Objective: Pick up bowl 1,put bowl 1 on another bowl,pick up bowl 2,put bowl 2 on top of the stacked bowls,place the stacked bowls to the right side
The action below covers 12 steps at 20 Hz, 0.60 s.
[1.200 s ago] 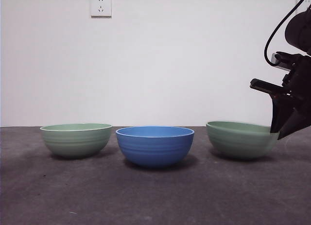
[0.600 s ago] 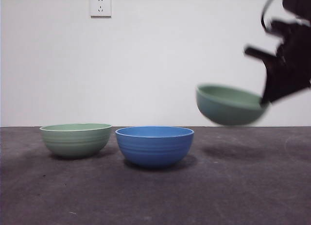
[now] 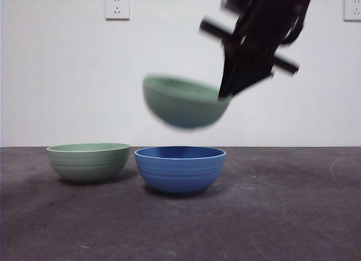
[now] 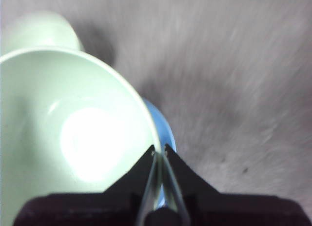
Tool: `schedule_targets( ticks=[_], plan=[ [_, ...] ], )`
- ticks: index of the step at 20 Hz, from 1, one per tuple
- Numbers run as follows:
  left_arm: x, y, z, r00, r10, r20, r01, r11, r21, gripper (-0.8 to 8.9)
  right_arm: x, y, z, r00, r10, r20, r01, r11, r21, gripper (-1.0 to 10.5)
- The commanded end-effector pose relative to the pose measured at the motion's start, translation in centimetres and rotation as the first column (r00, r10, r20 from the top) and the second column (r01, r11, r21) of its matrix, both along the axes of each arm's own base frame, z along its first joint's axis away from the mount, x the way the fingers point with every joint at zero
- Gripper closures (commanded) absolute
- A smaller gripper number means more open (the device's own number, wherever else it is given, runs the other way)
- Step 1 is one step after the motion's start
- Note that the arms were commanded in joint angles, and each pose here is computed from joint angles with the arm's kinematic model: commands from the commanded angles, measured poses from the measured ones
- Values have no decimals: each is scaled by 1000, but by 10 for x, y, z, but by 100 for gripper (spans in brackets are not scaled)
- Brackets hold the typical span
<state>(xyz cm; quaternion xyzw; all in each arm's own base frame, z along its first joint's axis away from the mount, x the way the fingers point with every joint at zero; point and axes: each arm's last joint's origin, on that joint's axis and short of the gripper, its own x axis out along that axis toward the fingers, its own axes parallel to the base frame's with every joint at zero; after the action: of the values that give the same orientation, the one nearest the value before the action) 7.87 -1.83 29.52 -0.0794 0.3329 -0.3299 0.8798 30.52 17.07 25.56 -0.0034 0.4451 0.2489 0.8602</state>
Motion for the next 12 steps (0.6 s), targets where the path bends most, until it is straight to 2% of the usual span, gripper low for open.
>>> schedule_targets(
  ticks=[1,5,9,11,12],
  plan=[
    [0,-1,1,1000,-8,7,8,1000,11,99,5,14,-23,1000,8,-24,-9,999,-44,960],
    [-1,-2,1,1000,-24,6,24,1000,13,99,12,25,-55,996,14,-91,-23,995,-98,959],
    [-1,-2,0,1000,-18,2,18,999,26,99,12,26,-60,994,16,-106,-27,994,-105,959],
    [0,-2,0,1000,-2,4,2,999,42,99,10,25,-59,992,19,-122,-32,994,-106,912],
    [1,-1,-1,1000,17,2,-17,998,60,99,9,24,-58,991,19,-133,-34,993,-112,843]
  ],
)
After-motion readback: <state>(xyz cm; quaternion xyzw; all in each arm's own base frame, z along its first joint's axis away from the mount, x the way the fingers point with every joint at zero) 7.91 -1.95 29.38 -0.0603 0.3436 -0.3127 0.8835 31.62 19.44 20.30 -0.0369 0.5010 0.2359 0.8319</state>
